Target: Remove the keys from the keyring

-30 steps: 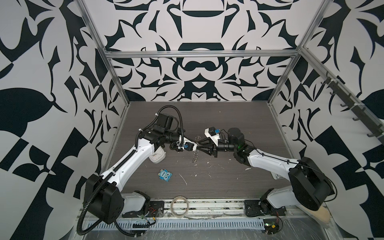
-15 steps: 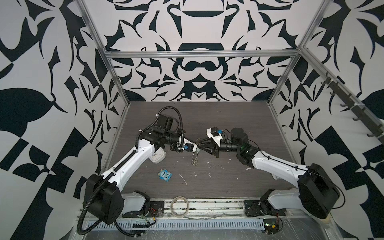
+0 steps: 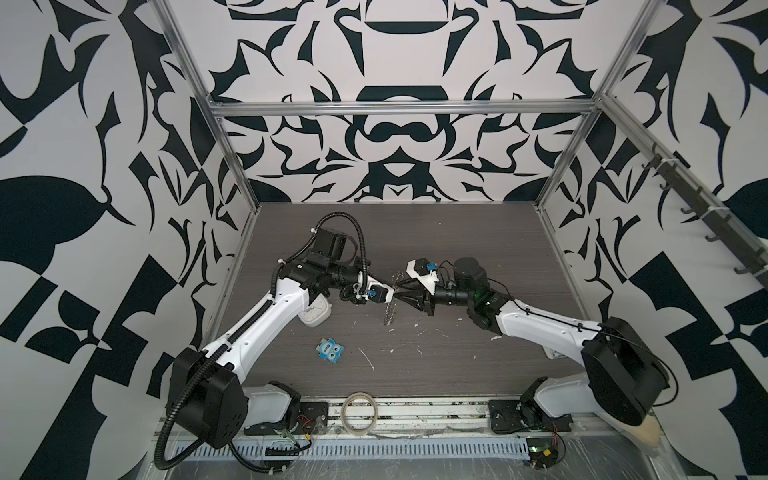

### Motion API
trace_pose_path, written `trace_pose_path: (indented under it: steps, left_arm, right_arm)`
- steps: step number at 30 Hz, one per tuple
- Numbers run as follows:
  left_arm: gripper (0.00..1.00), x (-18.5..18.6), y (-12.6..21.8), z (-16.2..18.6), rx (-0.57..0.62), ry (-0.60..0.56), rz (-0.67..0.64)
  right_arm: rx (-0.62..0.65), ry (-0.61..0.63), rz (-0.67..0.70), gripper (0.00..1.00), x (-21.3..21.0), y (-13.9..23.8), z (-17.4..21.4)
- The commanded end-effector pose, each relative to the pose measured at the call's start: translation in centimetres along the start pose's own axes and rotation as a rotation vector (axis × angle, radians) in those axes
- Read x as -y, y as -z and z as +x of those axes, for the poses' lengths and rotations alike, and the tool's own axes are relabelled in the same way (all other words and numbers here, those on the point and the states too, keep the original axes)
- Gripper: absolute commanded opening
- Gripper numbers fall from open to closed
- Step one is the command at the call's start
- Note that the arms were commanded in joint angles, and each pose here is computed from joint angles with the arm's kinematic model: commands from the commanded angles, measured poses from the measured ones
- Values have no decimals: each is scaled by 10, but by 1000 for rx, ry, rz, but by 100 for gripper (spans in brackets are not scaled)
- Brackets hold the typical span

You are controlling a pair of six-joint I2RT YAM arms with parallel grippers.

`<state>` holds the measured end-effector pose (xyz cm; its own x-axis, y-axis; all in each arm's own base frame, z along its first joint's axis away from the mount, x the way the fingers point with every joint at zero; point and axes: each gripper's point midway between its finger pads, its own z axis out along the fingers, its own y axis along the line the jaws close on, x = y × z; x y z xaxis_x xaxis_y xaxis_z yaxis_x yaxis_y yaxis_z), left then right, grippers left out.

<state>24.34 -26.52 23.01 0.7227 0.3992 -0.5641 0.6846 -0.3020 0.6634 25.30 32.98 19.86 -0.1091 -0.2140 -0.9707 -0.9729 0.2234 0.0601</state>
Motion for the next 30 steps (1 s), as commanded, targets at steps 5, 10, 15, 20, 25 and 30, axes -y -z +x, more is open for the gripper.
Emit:
trace_pose_path:
  steps: [5,10,15,20,25,30]
  left_arm:
    - [0,1,4,-12,45,-5,-8]
    - [0,2,3,-10,37,2,-10]
    - [0,-1,2,-3,6,25,-22]
    - [0,-2,-3,2,-4,103,-18]
    - [0,-4,-7,0,-4,159,-14]
    - [0,-4,-8,2,-3,166,-45]
  right_arm:
    - [78,69,20,26,1,1,-27]
    - [40,89,74,4,3,10,-24]
    - [-55,102,162,0,11,21,-14]
    - [-133,140,263,0,21,30,-11]
    - [-234,266,349,0,26,33,-13]
    - [-225,376,457,0,35,45,-30]
